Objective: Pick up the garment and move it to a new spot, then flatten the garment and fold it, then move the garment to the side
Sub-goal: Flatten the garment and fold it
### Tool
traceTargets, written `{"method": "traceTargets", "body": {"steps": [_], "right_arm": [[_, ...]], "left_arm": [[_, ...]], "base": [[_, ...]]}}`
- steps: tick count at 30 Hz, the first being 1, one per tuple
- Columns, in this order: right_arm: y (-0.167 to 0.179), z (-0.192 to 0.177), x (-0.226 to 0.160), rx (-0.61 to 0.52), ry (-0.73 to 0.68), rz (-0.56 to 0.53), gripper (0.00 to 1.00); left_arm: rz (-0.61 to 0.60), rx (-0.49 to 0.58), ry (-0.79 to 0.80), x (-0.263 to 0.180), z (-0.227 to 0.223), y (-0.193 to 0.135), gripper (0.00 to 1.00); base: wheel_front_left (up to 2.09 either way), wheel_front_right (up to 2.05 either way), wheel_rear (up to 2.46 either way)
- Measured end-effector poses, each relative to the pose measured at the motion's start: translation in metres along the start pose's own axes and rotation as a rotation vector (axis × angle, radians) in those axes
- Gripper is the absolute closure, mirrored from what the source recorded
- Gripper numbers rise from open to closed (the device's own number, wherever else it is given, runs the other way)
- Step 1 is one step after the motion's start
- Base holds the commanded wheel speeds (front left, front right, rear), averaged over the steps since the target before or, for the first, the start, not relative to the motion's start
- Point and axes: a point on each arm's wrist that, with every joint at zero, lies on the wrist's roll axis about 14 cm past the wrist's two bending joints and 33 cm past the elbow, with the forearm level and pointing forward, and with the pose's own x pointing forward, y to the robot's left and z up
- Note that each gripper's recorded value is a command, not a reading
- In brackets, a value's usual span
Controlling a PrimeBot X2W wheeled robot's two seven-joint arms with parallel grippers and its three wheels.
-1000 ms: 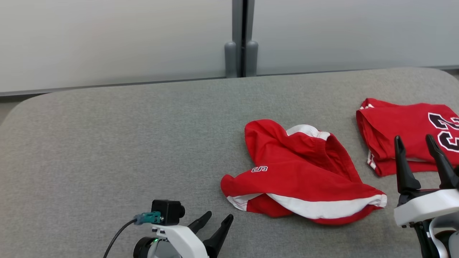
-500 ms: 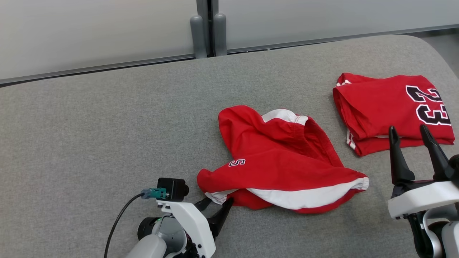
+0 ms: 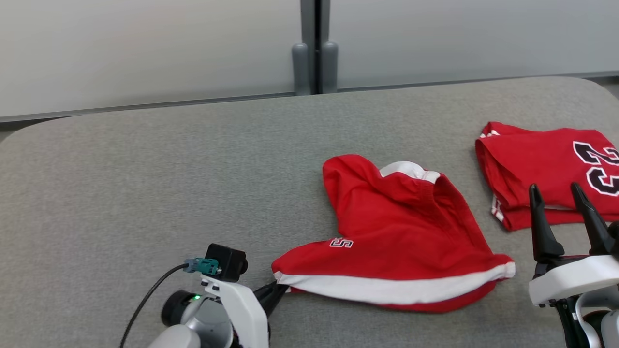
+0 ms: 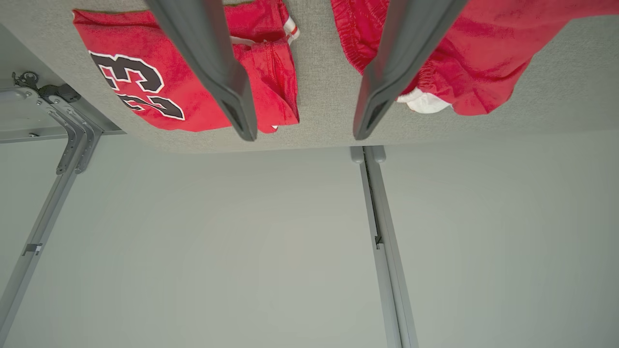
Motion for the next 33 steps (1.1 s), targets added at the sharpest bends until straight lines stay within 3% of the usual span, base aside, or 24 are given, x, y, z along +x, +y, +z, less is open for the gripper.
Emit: {"method": "traceTargets", "body": {"steps": [8,13,14,15,16,17,21,26,33], "right_arm": [[0.026,-0.006,0.011,-0.015,0.037,0.091,0.0],[0.03,-0.016,0.013,-0.013,0.074,0.107,0.0],[0.03,-0.018,0.013,-0.014,0.085,0.108,0.0],[0.029,-0.02,0.014,-0.013,0.09,0.108,0.0],[0.029,-0.02,0.014,-0.013,0.094,0.109,0.0],[0.03,-0.022,0.013,-0.013,0.099,0.111,0.0],[0.032,-0.024,0.011,-0.013,0.111,0.119,0.0],[0.033,-0.014,0.009,-0.009,0.075,0.121,0.0],[0.036,0.01,-0.002,0.019,-0.044,0.107,0.0]], "left_arm": [[0.113,0.289,0.117,-0.05,-0.002,0.034,1.0],[0.193,0.29,0.246,-0.064,-0.034,0.061,1.0],[0.198,0.276,0.254,-0.064,-0.039,0.062,0.85],[0.201,0.267,0.256,-0.065,-0.042,0.063,0.6],[0.207,0.26,0.259,-0.065,-0.045,0.064,0.18],[0.212,0.254,0.258,-0.066,-0.047,0.065,0.0],[0.223,0.225,0.227,-0.069,-0.05,0.065,0.0],[0.298,0.215,0.086,-0.084,-0.022,0.075,0.0],[0.454,0.241,-0.398,-0.133,0.071,0.08,0.0]], "base": [[0.0,0.0,0.0],[0.0,0.0,0.0],[0.0,0.0,0.0],[0.0,0.0,0.0],[0.0,0.0,0.0],[0.0,0.0,0.0],[0.0,0.0,0.0],[0.0,0.0,0.0],[0.0,0.0,0.0]]}}
